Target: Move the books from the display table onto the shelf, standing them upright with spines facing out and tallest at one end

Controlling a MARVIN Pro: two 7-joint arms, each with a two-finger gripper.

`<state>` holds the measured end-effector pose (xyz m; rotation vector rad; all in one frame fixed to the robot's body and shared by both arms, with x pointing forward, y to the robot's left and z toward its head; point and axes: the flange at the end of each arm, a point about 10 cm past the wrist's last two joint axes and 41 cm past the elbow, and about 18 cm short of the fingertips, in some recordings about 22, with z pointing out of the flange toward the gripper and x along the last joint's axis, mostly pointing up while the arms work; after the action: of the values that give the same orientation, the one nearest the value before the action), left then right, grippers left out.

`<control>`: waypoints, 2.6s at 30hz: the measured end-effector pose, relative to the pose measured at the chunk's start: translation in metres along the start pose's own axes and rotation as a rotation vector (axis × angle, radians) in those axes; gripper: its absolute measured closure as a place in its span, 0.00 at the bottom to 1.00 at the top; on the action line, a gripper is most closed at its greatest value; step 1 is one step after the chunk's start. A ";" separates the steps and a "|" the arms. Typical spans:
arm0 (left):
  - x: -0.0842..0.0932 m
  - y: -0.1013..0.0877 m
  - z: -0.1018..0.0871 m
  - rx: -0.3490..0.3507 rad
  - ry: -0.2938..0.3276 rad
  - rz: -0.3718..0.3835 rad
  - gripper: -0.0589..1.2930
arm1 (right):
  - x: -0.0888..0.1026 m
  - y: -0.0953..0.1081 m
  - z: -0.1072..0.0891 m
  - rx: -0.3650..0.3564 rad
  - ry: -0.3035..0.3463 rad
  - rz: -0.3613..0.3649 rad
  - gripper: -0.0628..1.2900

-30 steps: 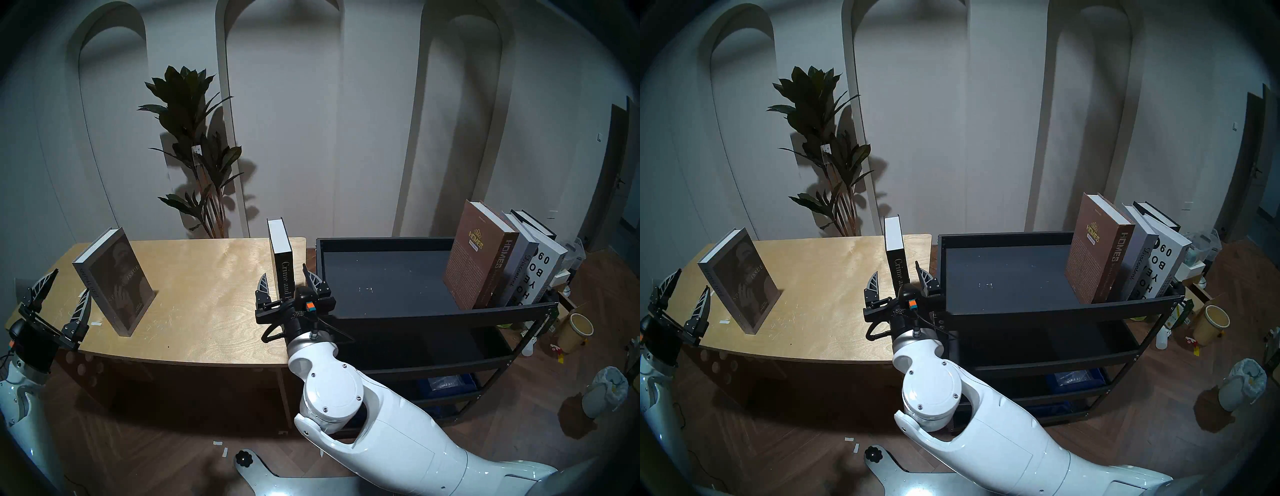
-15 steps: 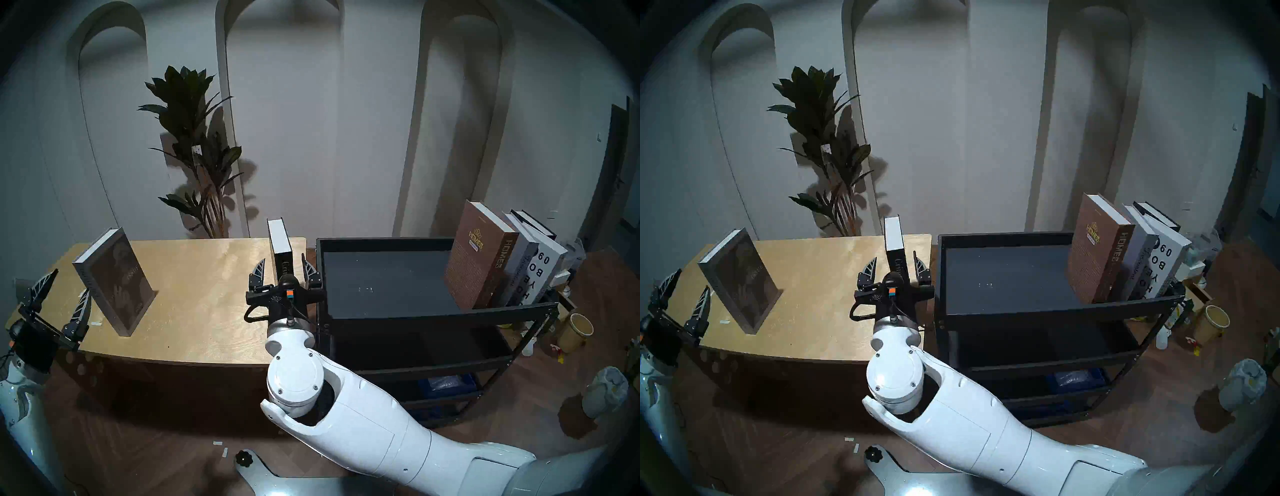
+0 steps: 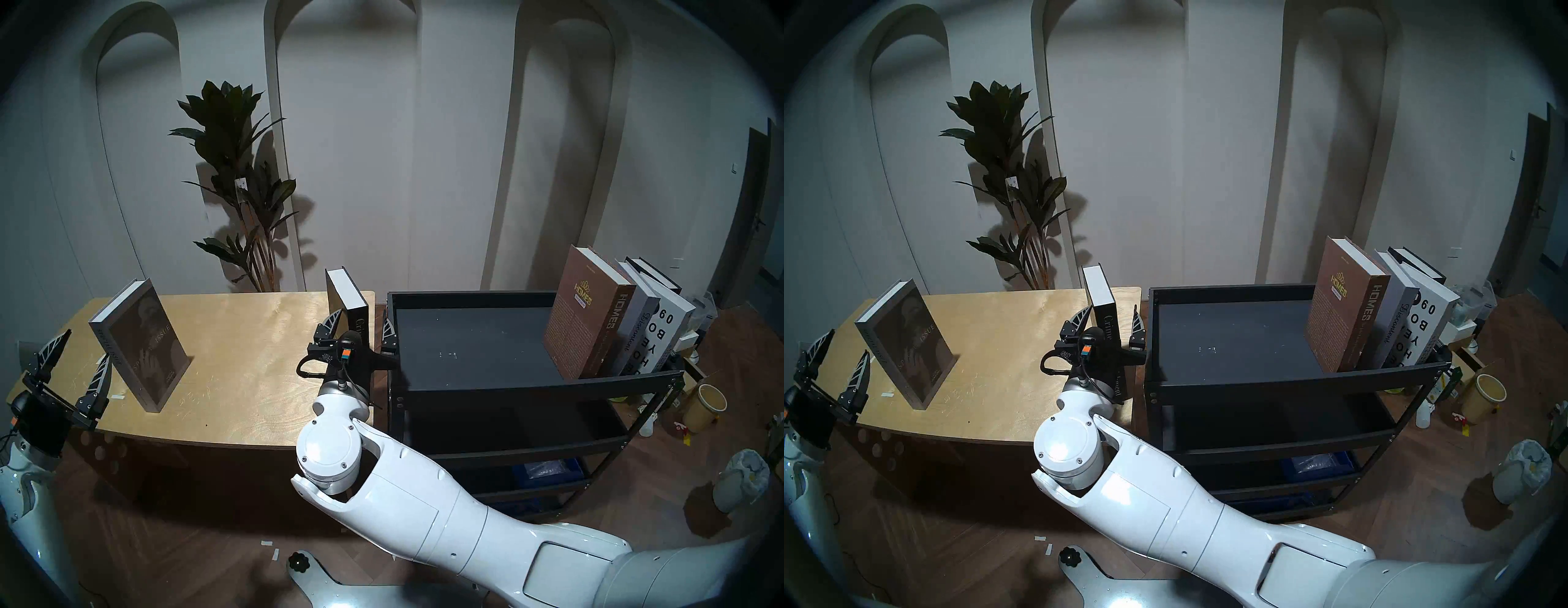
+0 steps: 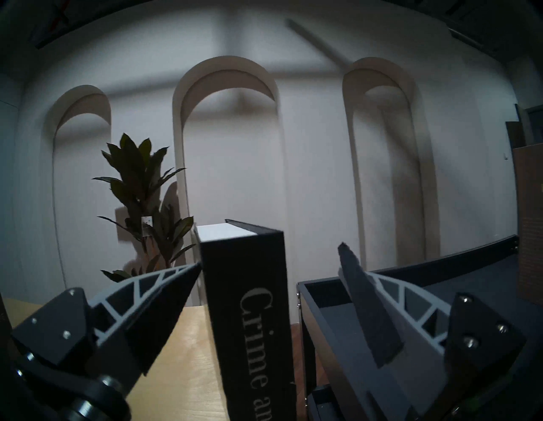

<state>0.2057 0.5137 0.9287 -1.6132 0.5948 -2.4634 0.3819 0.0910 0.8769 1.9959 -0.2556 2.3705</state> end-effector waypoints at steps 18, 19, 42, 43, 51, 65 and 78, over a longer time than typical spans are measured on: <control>0.000 0.000 0.000 0.000 0.000 0.000 0.04 | -0.003 0.005 -0.007 -0.112 0.049 0.050 0.78; 0.000 0.000 0.000 0.000 0.001 0.000 0.04 | -0.003 0.005 -0.007 -0.112 0.051 0.048 0.78; 0.000 0.000 0.000 0.000 0.000 0.001 0.04 | -0.004 -0.016 -0.017 -0.036 0.053 -0.025 0.78; 0.000 0.000 0.000 0.000 0.000 0.001 0.04 | -0.006 -0.016 -0.017 -0.036 0.049 -0.026 0.78; 0.001 0.000 0.000 0.000 0.001 0.001 0.04 | -0.007 -0.016 -0.018 -0.053 0.051 -0.011 0.78; 0.001 0.000 0.000 0.000 0.001 0.001 0.04 | 0.001 -0.017 -0.011 -0.057 0.046 -0.024 0.78; 0.001 0.000 0.000 0.000 0.001 0.001 0.04 | -0.008 -0.024 -0.011 -0.016 0.040 -0.073 0.67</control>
<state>0.2056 0.5136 0.9293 -1.6118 0.5955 -2.4633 0.3760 0.1167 0.8699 1.9140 -0.1959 2.3534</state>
